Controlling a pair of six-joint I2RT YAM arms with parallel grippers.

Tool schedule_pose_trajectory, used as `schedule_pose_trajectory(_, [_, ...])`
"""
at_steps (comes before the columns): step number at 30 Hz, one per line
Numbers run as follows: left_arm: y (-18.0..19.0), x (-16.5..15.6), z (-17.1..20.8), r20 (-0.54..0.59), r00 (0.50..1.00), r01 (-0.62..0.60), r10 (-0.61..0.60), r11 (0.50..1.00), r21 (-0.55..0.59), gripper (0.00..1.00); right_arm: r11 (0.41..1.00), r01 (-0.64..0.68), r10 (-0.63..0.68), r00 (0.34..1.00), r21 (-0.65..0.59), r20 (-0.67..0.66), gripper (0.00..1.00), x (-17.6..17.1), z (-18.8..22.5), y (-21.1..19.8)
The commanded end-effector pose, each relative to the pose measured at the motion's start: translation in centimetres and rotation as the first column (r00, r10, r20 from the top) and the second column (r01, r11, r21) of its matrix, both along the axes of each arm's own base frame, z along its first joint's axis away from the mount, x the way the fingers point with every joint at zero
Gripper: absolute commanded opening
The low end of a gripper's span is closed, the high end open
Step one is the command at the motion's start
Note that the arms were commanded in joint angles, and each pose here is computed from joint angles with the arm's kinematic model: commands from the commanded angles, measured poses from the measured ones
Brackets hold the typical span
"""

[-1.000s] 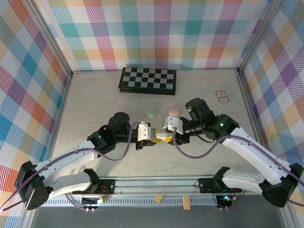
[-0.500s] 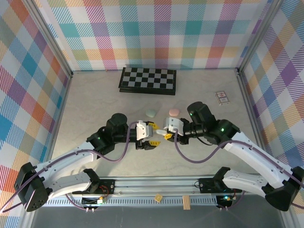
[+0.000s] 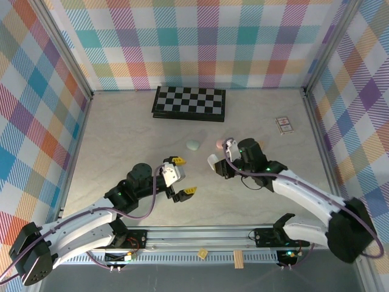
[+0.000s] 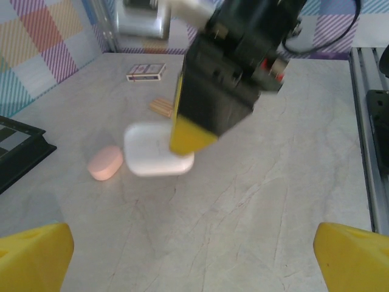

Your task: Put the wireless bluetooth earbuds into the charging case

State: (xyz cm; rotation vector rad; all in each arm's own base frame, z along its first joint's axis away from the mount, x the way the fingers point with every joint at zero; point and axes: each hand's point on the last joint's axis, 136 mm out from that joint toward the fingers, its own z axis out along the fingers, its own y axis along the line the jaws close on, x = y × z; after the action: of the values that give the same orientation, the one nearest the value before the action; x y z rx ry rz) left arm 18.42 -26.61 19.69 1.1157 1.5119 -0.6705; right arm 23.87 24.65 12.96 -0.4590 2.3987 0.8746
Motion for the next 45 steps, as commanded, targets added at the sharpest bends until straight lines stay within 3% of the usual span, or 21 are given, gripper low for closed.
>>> schedule_pose_trajectory(1, [0.2,-0.1,-0.3,-0.011,1.0,-0.008,0.008,1.0,0.01,1.0,0.984,0.171,-0.152,0.953,0.051,-0.264,0.15,0.2,-3.2,0.8])
schedule_pose_trajectory(11, [0.7,0.3,-1.0,-0.01,0.999,-0.038,0.039,0.999,0.032,1.0,0.981,0.186,-0.192,0.889,-0.056,-0.416,0.23,0.1,-10.0,1.4])
schedule_pose_trajectory(14, [1.6,1.5,-0.4,0.029,0.991,-0.13,0.13,0.992,-0.009,1.0,0.972,0.209,-0.235,0.882,-0.108,-0.409,0.33,0.5,-10.7,0.7])
schedule_pose_trajectory(21, [4.6,5.4,-0.1,0.059,0.925,-0.374,0.375,0.927,-0.028,1.0,0.954,0.246,-0.281,0.934,-0.169,-0.222,0.75,2.3,-7.0,-1.4])
schedule_pose_trajectory(28, [9.8,11.0,-0.2,-0.015,0.77,-0.636,0.638,0.765,-0.099,1.0,0.934,0.33,-0.307,0.938,-0.139,0.162,0.97,5.0,0.6,-5.4])
schedule_pose_trajectory(34, [14.4,14.2,-2.3,-0.023,0.616,-0.786,0.788,0.612,-0.08,1.0,0.853,0.497,-0.366,0.788,-0.161,0.495,0.99,8.0,4.6,-12.2])
schedule_pose_trajectory(40, [18.5,15.7,-3.8,0.003,0.469,-0.883,0.883,0.469,-0.029,1.0,0.704,0.691,-0.467,0.627,-0.167,0.623,0.99,9.5,2.8,-19.8])
schedule_pose_trajectory(45, [21.7,16.6,-6.9,-0.077,0.398,-0.917,0.914,0.397,-0.026,1.0,0.659,0.741,-0.525,0.575,-0.128,0.627,0.99,11.1,0.8,-23.5])
